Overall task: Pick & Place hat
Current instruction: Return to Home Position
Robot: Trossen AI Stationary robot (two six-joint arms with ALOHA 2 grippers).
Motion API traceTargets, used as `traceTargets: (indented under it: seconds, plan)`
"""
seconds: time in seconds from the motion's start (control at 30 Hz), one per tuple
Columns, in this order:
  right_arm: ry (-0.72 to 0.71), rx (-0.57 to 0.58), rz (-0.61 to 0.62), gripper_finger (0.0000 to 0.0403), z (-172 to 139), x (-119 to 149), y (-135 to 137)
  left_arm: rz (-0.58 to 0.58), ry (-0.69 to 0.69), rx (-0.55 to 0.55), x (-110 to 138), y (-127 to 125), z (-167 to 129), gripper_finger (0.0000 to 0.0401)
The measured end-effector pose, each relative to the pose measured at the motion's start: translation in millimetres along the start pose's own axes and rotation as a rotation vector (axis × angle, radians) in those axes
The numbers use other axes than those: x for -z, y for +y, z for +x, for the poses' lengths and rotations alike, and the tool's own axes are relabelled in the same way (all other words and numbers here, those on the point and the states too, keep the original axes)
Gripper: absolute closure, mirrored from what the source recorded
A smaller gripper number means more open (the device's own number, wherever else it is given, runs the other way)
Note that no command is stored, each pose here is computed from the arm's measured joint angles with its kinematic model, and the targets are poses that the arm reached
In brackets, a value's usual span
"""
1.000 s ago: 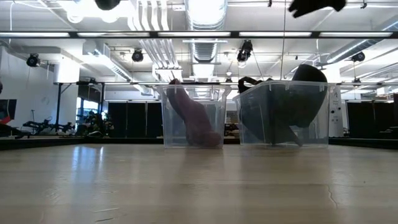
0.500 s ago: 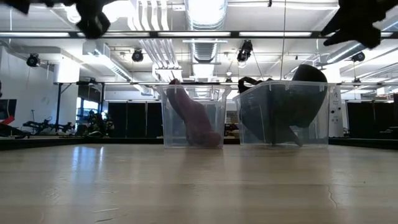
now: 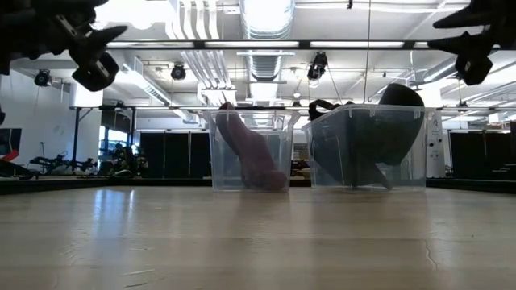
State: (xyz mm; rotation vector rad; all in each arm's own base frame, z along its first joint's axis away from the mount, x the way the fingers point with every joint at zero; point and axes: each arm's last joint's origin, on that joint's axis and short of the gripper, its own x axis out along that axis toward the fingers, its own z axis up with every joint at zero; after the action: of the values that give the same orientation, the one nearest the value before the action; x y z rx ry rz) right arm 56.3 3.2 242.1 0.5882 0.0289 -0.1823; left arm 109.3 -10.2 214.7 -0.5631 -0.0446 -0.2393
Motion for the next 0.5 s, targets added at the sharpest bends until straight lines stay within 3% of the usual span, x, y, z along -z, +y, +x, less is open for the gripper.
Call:
traceTargets:
  seconds: [0.13,0.3,0.5]
  plan:
    - [0.07,0.079,-0.071,0.0262,2,10,-7,0.092,-0.024,0.013,6,3,-5,0.0236]
    - [0.124,0.236,-0.015,0.0262,6,24,-17,0.088,0.005,-0.006,20,12,-6,0.0236]
    - [0.062,0.123,0.001,0.0262,17,33,-16,0.051,0.083,-0.053,38,23,-7,0.0236]
